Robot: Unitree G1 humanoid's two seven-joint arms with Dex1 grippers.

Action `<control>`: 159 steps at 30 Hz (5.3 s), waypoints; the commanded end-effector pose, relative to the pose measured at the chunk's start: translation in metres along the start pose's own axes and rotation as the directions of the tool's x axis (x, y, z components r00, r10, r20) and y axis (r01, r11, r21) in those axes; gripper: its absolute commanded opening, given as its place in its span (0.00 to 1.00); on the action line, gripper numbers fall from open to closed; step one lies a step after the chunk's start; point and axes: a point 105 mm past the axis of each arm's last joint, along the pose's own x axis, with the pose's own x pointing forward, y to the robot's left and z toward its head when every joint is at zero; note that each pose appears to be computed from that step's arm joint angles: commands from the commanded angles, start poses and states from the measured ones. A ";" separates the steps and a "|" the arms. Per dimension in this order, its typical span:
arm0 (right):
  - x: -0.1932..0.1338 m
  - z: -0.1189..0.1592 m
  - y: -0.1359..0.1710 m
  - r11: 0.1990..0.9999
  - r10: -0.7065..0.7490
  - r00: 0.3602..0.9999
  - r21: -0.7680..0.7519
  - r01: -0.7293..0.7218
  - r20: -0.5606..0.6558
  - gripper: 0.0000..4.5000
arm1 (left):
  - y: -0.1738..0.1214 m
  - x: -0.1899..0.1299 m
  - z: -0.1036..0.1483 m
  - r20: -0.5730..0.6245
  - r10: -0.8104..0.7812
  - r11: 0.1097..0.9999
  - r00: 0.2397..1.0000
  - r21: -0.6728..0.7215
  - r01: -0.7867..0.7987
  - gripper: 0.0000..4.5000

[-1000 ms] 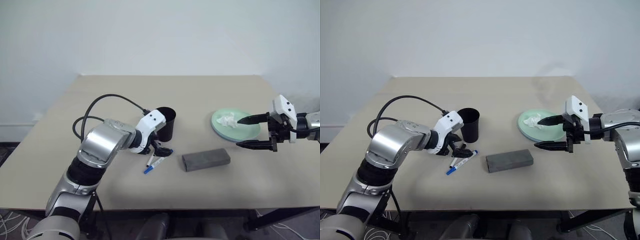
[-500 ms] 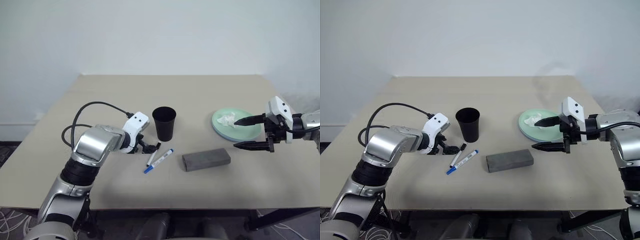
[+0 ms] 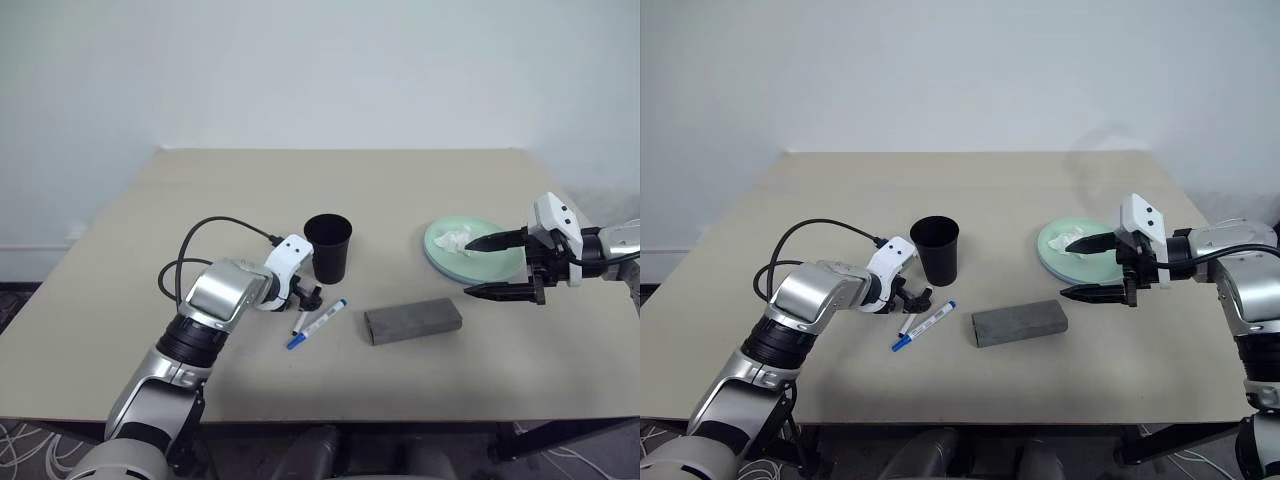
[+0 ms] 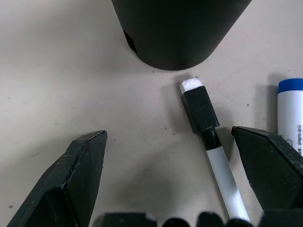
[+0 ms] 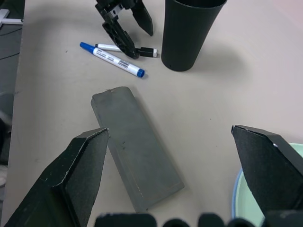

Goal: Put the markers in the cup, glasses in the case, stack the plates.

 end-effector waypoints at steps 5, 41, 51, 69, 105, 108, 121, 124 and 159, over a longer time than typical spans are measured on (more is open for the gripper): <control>-0.004 0.014 0.000 0.999 -0.017 0.999 -0.044 0.018 0.032 1.00 | 0.008 -0.002 0.008 0.017 0.057 0.998 0.998 0.008 -0.057 0.80; -0.002 0.017 -0.003 0.998 -0.008 0.999 -0.056 0.010 0.038 1.00 | 0.054 -0.128 0.066 0.647 -0.200 0.976 0.736 0.063 0.210 0.04; -0.001 0.020 -0.003 0.998 -0.014 0.999 -0.062 0.018 0.053 1.00 | 0.038 -0.136 0.120 0.847 -0.207 0.952 0.490 0.058 0.302 0.04; 0.002 0.024 -0.001 0.998 -0.050 0.994 -0.042 0.055 0.098 1.00 | 0.016 -0.078 0.152 0.906 -0.168 0.959 0.389 0.060 0.276 0.04; 0.005 0.027 -0.003 0.997 -0.053 0.992 -0.047 0.058 0.113 1.00 | -0.017 -0.079 0.136 0.809 -0.340 0.937 0.479 0.248 0.246 0.99; 0.005 0.027 -0.003 0.997 -0.053 0.992 -0.046 0.058 0.112 1.00 | -0.042 -0.092 0.111 0.628 -0.513 0.858 0.585 0.361 0.366 0.99; 0.009 0.028 -0.004 0.998 -0.039 0.992 -0.047 0.045 0.116 1.00 | -0.049 -0.047 0.033 0.158 -0.355 0.888 0.921 0.365 0.279 0.99; 0.009 0.028 -0.003 0.998 -0.038 0.992 -0.047 0.044 0.116 1.00 | -0.051 -0.032 0.026 0.101 -0.307 0.904 0.946 0.343 0.256 0.99; 0.009 0.028 0.002 0.998 -0.029 0.992 -0.048 0.035 0.122 1.00 | -0.027 0.013 0.004 -0.106 -0.007 0.977 0.994 0.209 0.029 0.02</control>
